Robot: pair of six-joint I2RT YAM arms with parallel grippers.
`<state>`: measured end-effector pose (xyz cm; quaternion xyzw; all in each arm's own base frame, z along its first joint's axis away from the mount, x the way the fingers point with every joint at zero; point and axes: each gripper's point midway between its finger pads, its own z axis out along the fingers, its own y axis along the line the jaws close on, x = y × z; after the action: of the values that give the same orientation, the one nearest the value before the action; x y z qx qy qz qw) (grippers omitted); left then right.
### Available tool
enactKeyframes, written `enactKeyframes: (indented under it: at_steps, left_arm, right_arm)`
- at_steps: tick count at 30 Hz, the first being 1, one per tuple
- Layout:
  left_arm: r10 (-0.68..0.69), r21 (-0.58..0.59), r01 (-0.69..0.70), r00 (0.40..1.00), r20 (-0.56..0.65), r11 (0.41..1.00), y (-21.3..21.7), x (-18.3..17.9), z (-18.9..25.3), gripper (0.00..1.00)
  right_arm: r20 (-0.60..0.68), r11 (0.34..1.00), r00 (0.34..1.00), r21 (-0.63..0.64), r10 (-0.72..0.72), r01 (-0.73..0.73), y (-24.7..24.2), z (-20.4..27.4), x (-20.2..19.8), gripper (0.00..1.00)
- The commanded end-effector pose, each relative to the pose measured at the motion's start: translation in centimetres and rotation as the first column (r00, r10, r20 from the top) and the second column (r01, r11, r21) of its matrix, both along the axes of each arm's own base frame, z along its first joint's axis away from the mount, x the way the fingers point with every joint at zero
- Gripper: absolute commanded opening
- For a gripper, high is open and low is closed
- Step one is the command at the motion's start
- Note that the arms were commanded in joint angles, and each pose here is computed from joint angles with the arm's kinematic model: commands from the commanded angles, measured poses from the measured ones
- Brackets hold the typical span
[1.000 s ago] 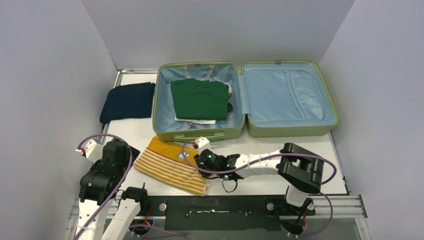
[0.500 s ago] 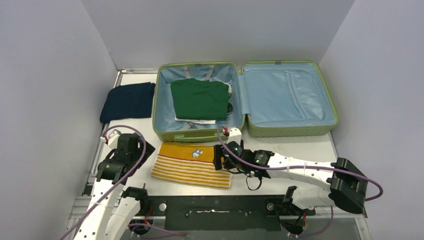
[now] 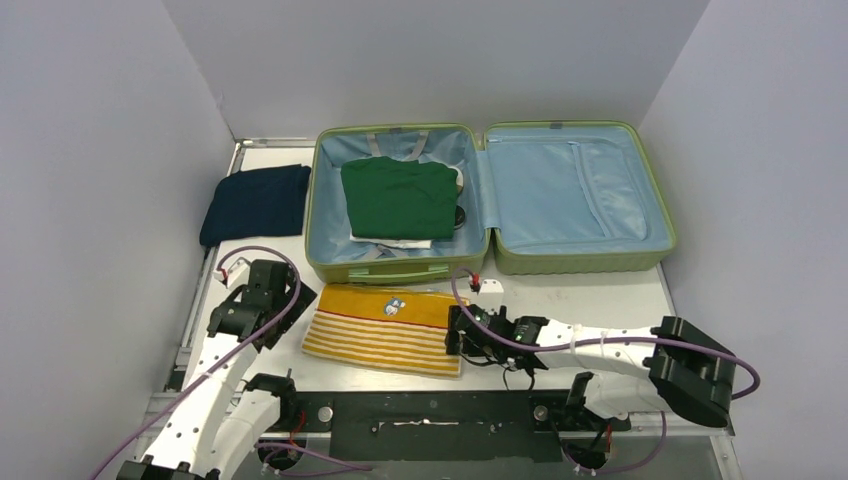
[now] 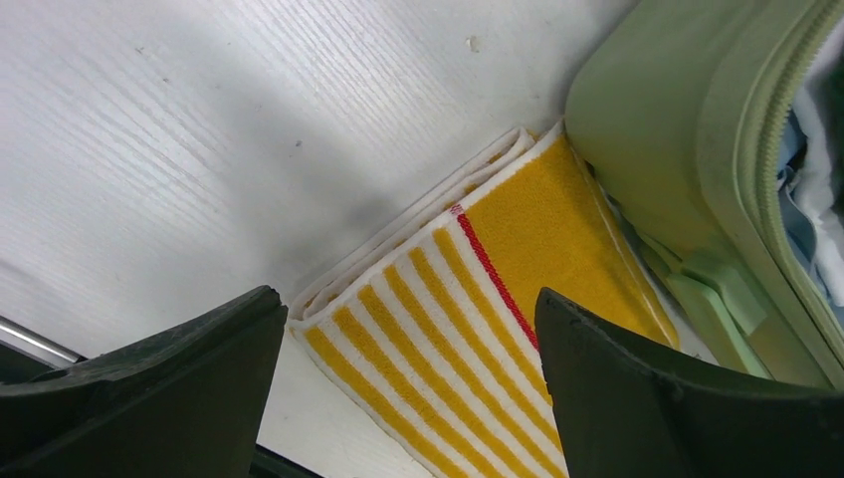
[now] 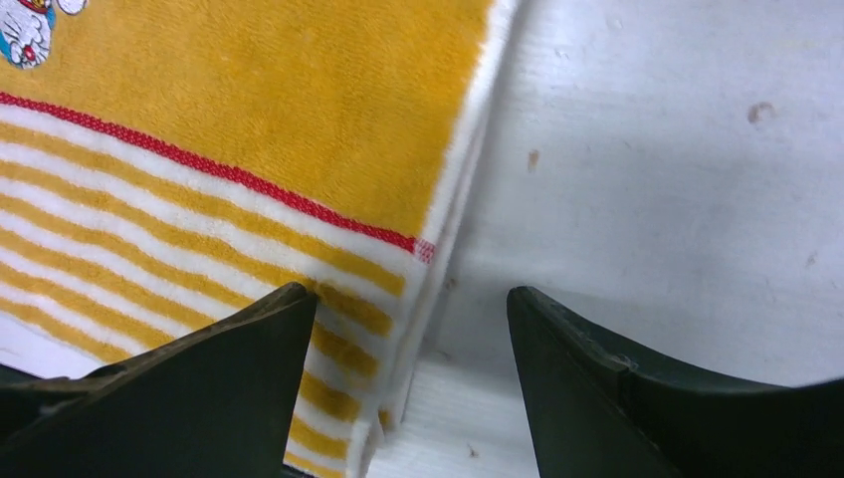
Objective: Pack the luggage
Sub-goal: Move the household item to the corner of the board.
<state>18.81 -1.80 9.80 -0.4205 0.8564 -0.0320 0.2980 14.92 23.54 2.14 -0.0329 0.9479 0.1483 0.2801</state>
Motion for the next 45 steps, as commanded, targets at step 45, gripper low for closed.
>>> enactKeyframes:
  at_steps: [45]
  left_arm:
    - [-0.163, -0.073, 0.180, 0.968, 0.191, 0.981, -3.6, 3.3, 0.1, 0.89]
  right_arm:
    - [0.009, 0.990, 0.994, -0.089, -0.106, 0.107, -5.1, -1.1, -3.7, 0.57]
